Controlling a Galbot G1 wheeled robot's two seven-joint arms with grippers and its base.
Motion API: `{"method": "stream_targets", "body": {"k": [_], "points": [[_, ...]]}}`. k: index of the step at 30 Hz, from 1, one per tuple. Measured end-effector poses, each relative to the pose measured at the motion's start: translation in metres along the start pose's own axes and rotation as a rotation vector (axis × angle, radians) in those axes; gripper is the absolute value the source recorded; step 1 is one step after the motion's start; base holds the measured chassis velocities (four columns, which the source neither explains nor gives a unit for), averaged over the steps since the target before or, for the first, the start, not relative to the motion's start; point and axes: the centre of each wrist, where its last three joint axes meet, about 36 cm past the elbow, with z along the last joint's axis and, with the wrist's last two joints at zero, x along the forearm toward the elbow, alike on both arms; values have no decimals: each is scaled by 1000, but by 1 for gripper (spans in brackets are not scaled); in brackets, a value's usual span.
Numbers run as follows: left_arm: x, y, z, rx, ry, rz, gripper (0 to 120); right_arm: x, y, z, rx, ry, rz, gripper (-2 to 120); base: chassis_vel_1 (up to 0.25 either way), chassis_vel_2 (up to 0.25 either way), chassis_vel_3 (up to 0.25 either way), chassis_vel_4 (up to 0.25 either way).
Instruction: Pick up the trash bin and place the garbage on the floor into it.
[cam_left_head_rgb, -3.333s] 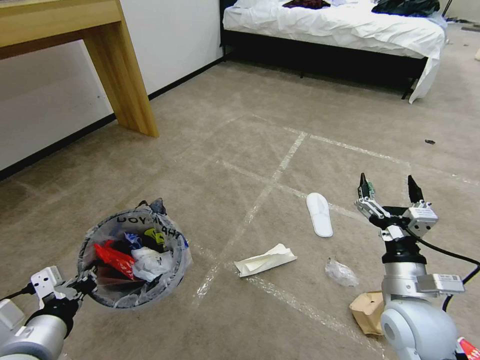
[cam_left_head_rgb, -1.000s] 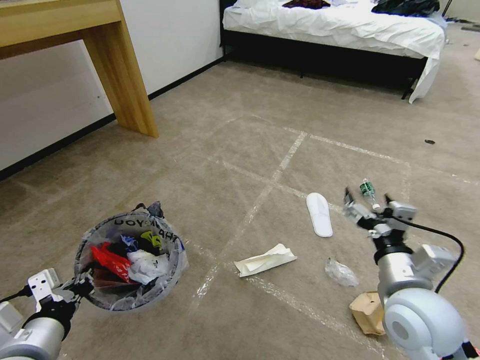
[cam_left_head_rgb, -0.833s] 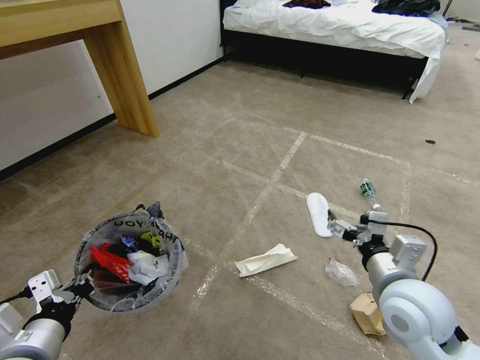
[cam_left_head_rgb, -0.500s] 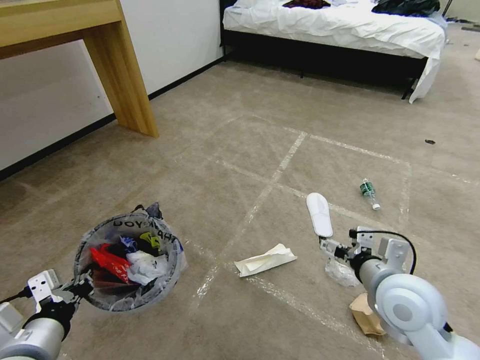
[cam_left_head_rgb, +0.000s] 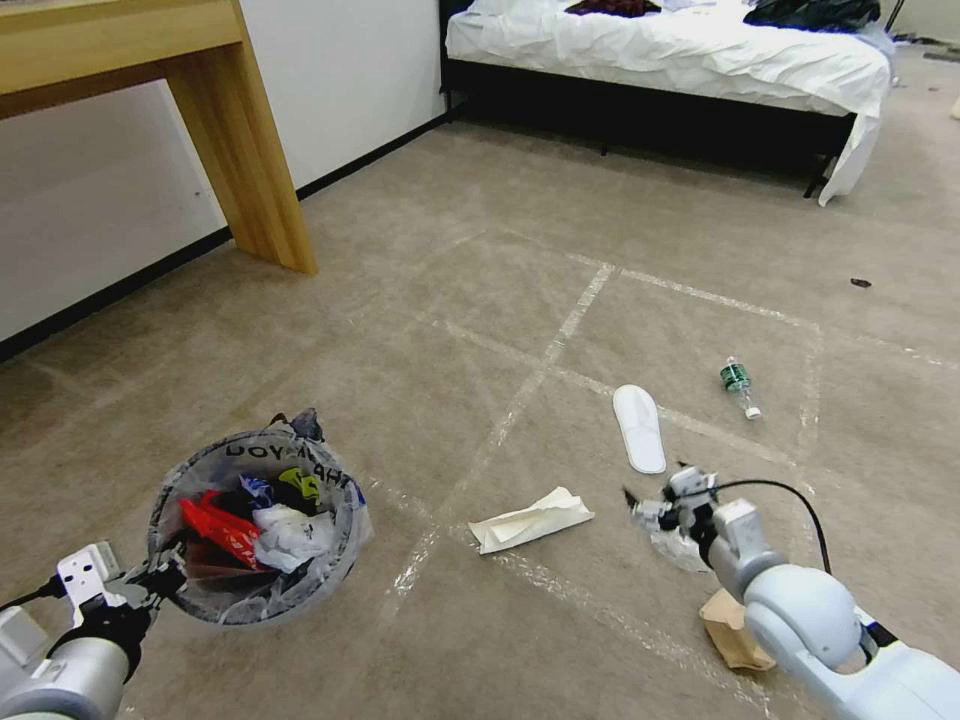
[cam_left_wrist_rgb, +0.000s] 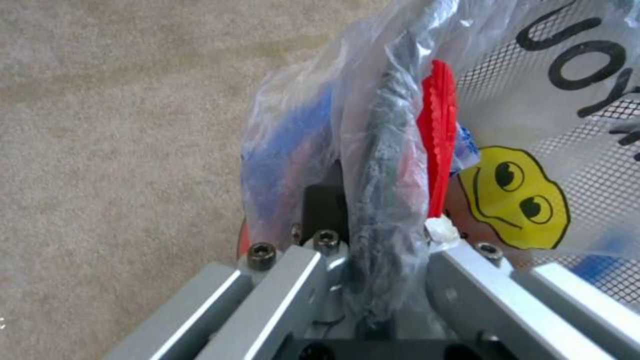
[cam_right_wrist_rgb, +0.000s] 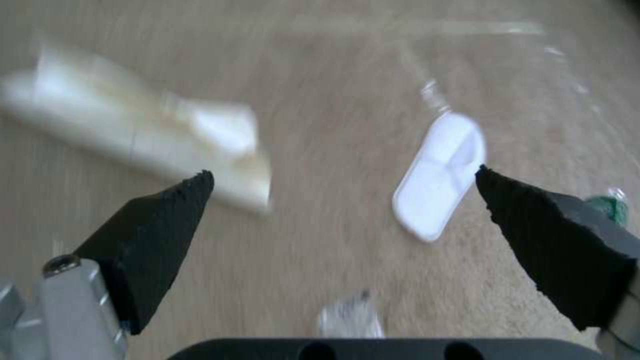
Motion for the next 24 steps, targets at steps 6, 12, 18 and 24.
{"method": "stream_targets", "body": {"k": [6,12,18,24], "points": [[0,1,3,5,0,-10,1,-13,-4,-9,75,147,-86,100,0,0,0,0],[0,2,5,10,-1,-17,1,-39,-21,-41,119,243,-245,100,0,0,0,0],[1,3,7,18,-1,-30,1,-83,-41,-57,254,231,-482,100,0,0,0,0],[2,4,10,25,1,-49,1,-137,-41,-67,323,167,-501,100,0,0,0,0]]}}
